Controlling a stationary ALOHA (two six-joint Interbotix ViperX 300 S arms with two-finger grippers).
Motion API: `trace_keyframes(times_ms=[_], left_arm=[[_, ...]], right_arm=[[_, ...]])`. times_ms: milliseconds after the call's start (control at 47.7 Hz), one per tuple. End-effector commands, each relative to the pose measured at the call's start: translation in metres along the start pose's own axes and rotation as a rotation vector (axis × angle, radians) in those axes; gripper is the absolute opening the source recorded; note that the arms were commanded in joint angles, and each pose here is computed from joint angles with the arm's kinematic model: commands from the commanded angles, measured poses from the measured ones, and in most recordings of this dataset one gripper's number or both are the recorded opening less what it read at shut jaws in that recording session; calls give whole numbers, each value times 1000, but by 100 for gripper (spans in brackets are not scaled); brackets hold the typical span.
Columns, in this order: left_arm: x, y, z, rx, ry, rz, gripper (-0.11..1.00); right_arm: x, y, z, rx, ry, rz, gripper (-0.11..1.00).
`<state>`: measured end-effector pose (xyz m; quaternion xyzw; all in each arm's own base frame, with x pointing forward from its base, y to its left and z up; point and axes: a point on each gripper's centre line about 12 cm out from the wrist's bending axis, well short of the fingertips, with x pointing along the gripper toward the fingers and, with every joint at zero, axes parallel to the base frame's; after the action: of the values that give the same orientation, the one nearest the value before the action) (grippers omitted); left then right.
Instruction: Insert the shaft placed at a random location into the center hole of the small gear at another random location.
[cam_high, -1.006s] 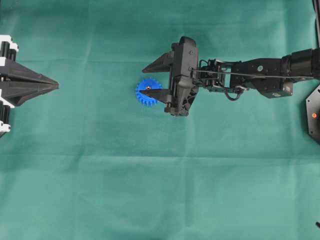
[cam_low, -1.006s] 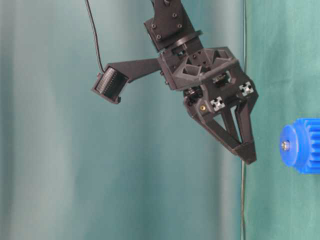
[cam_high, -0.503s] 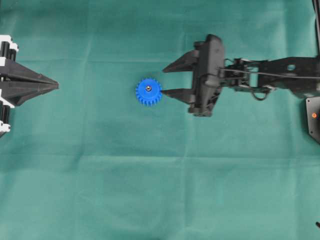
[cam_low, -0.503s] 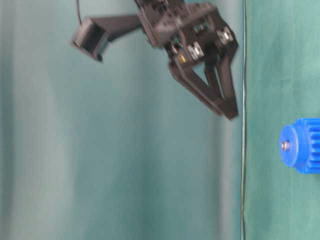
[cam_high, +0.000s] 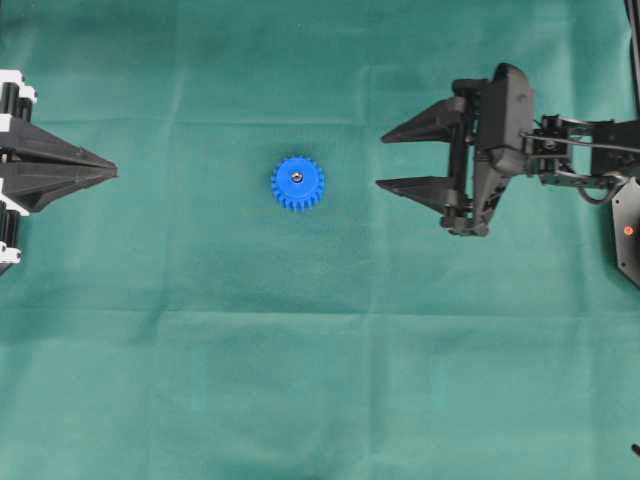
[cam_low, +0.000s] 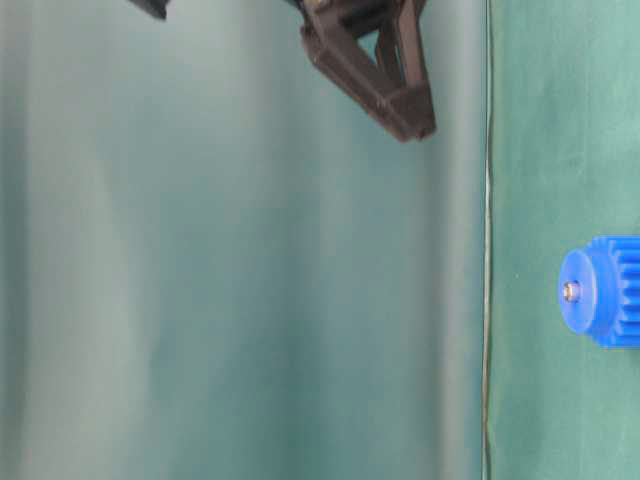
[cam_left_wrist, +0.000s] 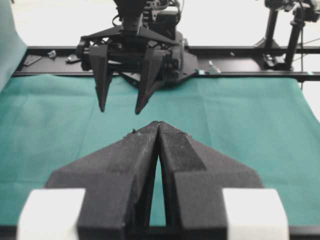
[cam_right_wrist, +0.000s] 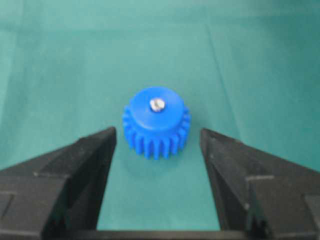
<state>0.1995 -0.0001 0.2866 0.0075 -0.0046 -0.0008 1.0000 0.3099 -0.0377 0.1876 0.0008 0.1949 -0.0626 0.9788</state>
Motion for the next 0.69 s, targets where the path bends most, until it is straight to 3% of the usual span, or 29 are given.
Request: trace_keyframes(times_ms=[0, 671], left_arm=[[2, 0, 7, 0, -18, 1, 0], [2, 0, 7, 0, -18, 1, 0]], right_arm=[[-7, 1, 8, 4, -29, 2, 73], [-11, 0, 6, 4, -32, 0, 73]])
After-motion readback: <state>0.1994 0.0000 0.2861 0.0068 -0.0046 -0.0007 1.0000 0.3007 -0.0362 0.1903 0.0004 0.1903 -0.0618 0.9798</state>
